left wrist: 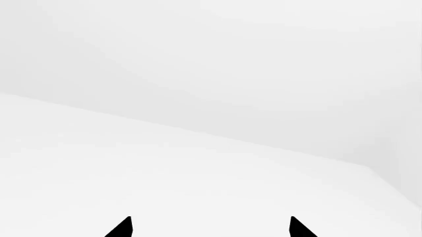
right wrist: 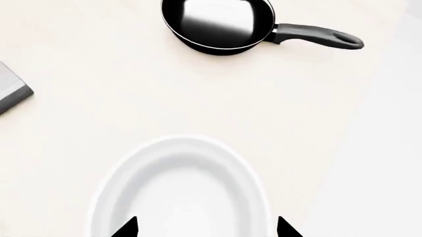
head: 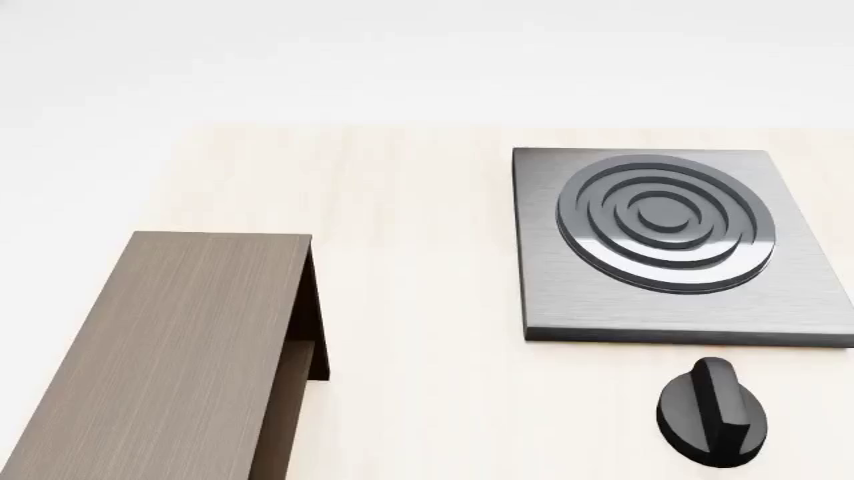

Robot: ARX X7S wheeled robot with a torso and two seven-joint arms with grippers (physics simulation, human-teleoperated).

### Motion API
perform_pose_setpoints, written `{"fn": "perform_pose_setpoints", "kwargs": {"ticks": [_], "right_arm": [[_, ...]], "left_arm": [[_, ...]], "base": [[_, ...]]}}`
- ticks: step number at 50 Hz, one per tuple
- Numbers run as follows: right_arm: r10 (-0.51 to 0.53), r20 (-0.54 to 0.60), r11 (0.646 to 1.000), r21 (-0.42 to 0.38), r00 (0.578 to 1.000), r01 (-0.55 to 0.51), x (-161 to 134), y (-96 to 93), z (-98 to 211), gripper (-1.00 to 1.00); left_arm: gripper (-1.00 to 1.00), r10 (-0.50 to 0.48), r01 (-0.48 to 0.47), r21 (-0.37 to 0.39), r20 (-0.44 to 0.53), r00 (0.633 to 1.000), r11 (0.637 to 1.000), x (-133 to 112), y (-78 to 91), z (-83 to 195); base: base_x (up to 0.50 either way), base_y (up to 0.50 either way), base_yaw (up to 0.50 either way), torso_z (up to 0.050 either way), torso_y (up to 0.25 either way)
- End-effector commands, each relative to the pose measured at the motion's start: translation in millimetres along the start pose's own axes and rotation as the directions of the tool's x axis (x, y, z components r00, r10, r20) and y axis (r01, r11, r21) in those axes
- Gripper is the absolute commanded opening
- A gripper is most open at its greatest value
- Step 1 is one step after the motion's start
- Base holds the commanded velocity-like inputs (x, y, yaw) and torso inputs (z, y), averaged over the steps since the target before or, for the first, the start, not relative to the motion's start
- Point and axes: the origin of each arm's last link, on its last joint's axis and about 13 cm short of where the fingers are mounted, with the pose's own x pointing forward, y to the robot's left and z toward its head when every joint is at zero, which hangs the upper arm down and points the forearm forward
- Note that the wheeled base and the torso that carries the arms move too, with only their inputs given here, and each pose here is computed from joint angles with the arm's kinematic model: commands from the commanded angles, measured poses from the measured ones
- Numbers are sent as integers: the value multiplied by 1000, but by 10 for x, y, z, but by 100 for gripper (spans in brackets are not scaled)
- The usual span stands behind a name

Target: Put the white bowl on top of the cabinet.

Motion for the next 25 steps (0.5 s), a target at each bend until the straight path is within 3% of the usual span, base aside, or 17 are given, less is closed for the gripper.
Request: {"fn": "perform_pose_setpoints", "kwargs": {"ticks": [1, 25], "right_arm": [[2, -9, 1000, 2, 1000, -2, 35, 27, -25, 100], [-47, -60, 998, 28, 997, 49, 287, 47, -119, 100]], "left_arm": [[100, -2, 2, 0, -2, 1000, 1000, -2, -4, -3], [100, -1, 1, 6, -5, 1000, 1000, 4, -5, -15]], "base": [[0, 0, 0, 0, 0], [0, 0, 0, 0, 0]]}}
